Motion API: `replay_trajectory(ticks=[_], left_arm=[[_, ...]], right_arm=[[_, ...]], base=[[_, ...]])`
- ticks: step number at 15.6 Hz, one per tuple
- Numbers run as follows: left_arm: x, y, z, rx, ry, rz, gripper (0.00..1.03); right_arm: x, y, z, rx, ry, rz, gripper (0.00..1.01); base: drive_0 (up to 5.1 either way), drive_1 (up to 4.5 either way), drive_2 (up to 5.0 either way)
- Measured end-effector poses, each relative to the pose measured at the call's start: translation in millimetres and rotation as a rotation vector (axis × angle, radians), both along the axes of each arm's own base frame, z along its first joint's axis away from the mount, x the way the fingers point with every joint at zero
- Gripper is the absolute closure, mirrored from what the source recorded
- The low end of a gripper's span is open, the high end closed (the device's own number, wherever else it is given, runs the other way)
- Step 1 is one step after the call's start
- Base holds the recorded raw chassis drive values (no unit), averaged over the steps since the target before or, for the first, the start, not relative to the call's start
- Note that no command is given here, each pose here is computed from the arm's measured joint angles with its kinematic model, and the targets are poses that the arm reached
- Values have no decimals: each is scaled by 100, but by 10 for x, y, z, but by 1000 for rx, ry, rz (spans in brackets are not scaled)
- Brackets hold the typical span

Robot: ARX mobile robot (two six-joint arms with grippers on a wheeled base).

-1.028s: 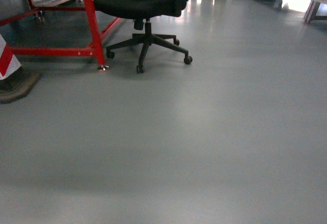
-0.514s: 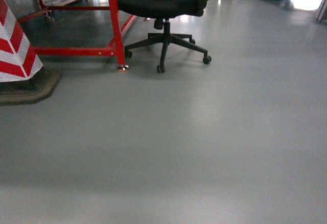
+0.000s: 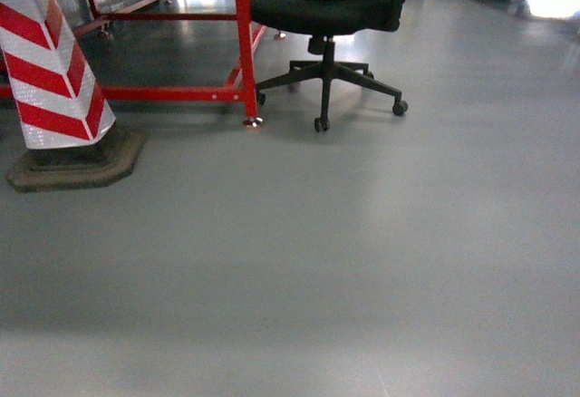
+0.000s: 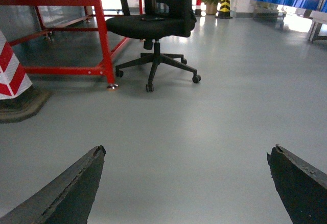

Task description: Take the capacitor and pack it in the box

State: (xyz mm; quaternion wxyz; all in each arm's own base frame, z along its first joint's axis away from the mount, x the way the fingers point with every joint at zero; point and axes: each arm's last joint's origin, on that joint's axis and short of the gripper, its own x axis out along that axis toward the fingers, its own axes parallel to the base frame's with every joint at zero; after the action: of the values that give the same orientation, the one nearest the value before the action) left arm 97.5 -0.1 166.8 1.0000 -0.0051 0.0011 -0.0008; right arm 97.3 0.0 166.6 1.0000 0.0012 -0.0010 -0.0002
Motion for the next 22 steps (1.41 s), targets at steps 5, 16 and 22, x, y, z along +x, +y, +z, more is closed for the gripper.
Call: replay_trajectory(ticks=[5, 16, 22], left_arm=[[0, 0, -1, 0, 1, 0, 59], [0, 0, -2, 0, 2, 0, 59], [0, 1, -1, 0, 2, 3, 59]], right_arm=[[0, 0, 1, 0, -1, 0, 3], [0, 0, -1, 0, 1, 0, 3], [0, 0, 0, 0, 0, 0, 3]], base=[[-495, 241, 241], [-495, 241, 241], [-495, 241, 241]])
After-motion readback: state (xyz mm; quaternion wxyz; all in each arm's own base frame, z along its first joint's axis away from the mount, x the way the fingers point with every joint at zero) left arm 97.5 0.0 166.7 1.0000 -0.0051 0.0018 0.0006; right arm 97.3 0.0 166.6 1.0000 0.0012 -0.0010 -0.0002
